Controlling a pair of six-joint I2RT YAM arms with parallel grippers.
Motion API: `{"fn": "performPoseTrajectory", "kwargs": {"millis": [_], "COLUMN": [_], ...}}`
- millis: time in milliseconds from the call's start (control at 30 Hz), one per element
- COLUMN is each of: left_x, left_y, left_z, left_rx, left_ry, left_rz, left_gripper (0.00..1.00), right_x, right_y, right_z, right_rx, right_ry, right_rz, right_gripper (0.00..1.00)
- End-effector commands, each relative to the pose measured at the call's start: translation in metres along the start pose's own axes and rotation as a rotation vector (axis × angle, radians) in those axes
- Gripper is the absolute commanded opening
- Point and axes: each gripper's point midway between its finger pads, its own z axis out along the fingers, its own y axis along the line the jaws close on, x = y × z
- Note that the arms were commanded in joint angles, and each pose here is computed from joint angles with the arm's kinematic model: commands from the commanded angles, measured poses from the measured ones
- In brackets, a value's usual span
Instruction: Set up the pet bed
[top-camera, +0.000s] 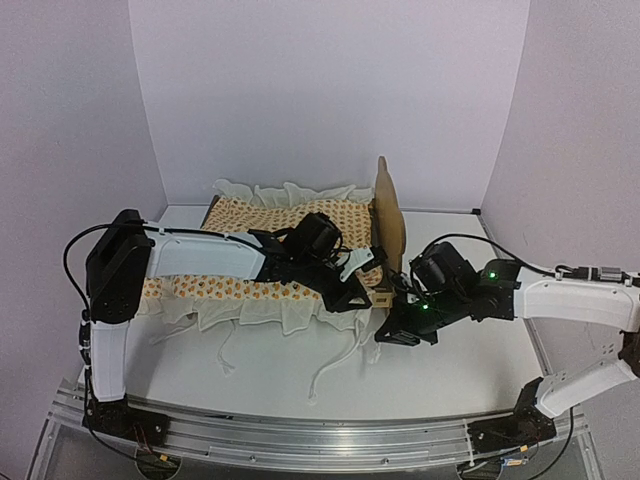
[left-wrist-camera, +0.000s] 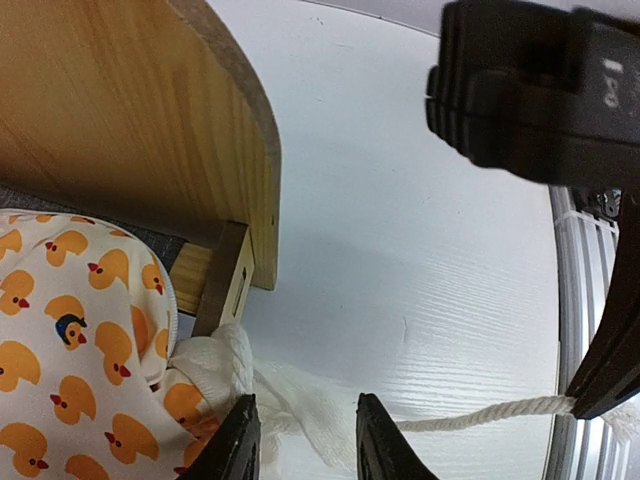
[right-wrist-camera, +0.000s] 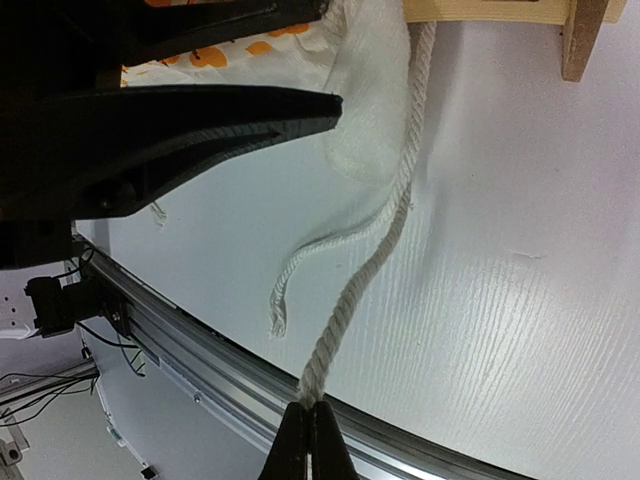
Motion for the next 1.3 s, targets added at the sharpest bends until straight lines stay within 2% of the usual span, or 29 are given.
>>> {"fn": "performPoseTrajectory", "kwargs": {"millis": [0, 133, 333, 467, 567, 600, 733, 900, 1000, 1267], "left_x": [-0.029, -0.014, -0.021, -0.018, -0.02, -0.022, -0.036, -0.041, -0.047, -0.045], "left_y": [0.006, 0.017, 0.029, 0.025, 0.02, 0.018, 0.002, -0.021, -0.034, -0.035], "left_z": [-0.005, 0.002, -0.001, 0.005, 0.004, 0.002, -0.012, -0.026, -0.034, -0.045], "left_rx": [-0.029, -0.085, -0.149, -0.124, -0.093, -0.082, -0.007, 0.123, 0.196, 0.287], "left_ry": [-0.064, -0.022, -0.026, -0.02, -0.016, -0.017, -0.01, -0.004, -0.009, -0.012], "left_rz": [0.017, 0.01, 0.035, 0.046, 0.041, 0.038, 0.029, -0.022, -0.033, -0.116], "left_gripper": [0.35, 0.34, 0.34, 0.2, 0.01, 0.0, 0.0, 0.0, 0.0, 0.0], "right_x": [-0.008, -0.024, -0.053, -0.059, -0.063, -0.065, -0.064, -0.08, -0.095, -0.119], "right_y": [-0.002, 0.005, 0.015, 0.016, 0.018, 0.019, 0.012, -0.01, -0.004, -0.007], "right_z": [-0.003, -0.012, -0.032, -0.029, -0.027, -0.025, -0.014, -0.009, -0.008, 0.011], "right_rx": [-0.011, -0.023, -0.017, -0.004, 0.001, 0.002, 0.031, 0.094, 0.044, -0.025], "right_ry": [-0.045, -0.099, -0.232, -0.246, -0.25, -0.248, -0.232, -0.302, -0.358, -0.466], "right_rz": [0.0, 0.0, 0.006, -0.004, -0.009, -0.008, 0.018, 0.094, 0.101, 0.197], "right_gripper": [0.0, 0.0, 0.0, 0.0, 0.0, 0.0, 0.0, 0.0, 0.0, 0.0]}}
